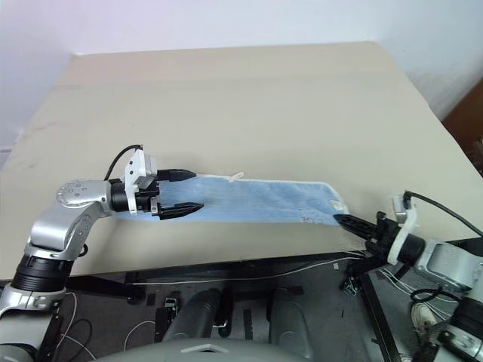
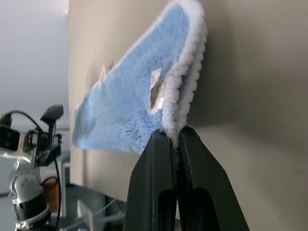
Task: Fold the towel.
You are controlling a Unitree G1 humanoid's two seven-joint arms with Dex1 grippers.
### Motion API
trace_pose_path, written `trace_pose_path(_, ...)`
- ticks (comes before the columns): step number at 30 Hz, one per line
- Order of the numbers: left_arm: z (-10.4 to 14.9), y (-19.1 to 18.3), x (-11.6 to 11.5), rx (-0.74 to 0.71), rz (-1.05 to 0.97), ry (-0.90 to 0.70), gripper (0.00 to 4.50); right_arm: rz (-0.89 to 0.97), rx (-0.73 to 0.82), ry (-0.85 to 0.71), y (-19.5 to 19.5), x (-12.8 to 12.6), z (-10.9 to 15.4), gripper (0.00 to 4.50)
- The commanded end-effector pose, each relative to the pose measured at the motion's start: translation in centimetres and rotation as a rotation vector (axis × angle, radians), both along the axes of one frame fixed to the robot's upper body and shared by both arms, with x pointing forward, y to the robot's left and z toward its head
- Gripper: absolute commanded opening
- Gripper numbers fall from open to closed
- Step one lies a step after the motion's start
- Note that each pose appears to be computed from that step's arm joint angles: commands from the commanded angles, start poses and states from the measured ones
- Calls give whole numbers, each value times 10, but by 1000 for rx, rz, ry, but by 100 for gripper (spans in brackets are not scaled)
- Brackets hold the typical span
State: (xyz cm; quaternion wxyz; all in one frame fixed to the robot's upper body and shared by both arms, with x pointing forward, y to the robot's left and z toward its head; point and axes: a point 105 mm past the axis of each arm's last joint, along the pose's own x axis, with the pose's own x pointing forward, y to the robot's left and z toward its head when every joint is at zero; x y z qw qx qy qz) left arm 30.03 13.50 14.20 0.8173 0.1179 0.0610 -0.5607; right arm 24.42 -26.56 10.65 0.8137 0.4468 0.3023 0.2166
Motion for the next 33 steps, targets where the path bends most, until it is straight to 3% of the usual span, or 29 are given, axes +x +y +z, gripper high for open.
trace_pose_path(1, 10, -2, 2, 3, -9, -55, 450, -27, -36, -128, -10, 8, 28, 5)
trace_pose_path(13, 12, -1, 3, 8, -3, -61, 450, 397, -221, -407, 78, 13, 82, 5)
trace_pose_path(21, 10, -1, 2, 12, 3, -64, 450, 668, -327, -448, 140, 10, 70, 5)
trace_pose_path(33, 9, 0, 0, 13, 23, -78, 450, 784, -406, -470, 184, 34, 56, 5)
